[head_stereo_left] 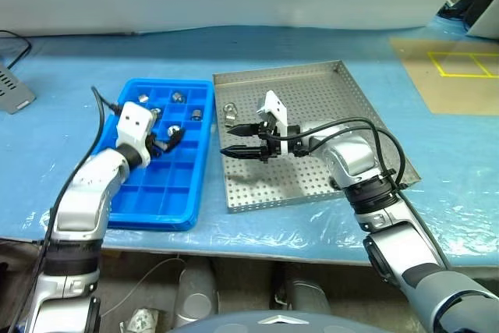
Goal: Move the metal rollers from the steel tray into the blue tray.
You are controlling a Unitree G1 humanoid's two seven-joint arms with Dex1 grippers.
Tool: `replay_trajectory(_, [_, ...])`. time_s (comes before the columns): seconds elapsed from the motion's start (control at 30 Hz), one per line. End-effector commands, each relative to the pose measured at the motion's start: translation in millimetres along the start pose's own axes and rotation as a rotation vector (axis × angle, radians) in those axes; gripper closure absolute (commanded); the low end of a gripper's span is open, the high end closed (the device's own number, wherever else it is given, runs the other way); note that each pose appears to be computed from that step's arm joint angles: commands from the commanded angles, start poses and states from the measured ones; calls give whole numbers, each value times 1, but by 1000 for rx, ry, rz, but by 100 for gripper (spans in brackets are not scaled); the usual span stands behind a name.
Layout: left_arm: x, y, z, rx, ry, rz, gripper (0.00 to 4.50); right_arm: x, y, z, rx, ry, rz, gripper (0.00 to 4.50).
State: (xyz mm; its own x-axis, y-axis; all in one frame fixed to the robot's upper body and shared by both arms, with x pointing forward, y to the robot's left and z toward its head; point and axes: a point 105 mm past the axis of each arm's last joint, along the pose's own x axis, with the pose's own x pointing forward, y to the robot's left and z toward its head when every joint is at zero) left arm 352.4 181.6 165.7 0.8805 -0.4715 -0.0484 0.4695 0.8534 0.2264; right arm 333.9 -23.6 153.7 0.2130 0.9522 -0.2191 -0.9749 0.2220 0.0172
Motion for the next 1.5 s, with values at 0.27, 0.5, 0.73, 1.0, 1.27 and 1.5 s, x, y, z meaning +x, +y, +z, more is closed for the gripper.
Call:
replay_trajectory(0.27, [47,-73,7,97,-17,-466,75,-64,-13,28,-12,-124,-260,124])
replay_trajectory(0.5, [78,-130,7,29,-54,-739,75,-126,3,13,30,-101,-498,124])
replay_trajectory(0.73, [83,-183,-2,75,-85,-1009,75,-143,23,1,76,-69,-606,124])
replay_trajectory(1.0, [94,-211,-6,107,-82,-1105,75,-145,30,-8,107,-51,-663,124])
replay_trajectory(1.27, [106,-227,-15,98,-62,-1041,75,-148,29,-15,111,-19,-705,124])
replay_trajectory(1.5, [111,-240,-27,139,-20,-1012,75,-150,31,-22,116,2,-729,124])
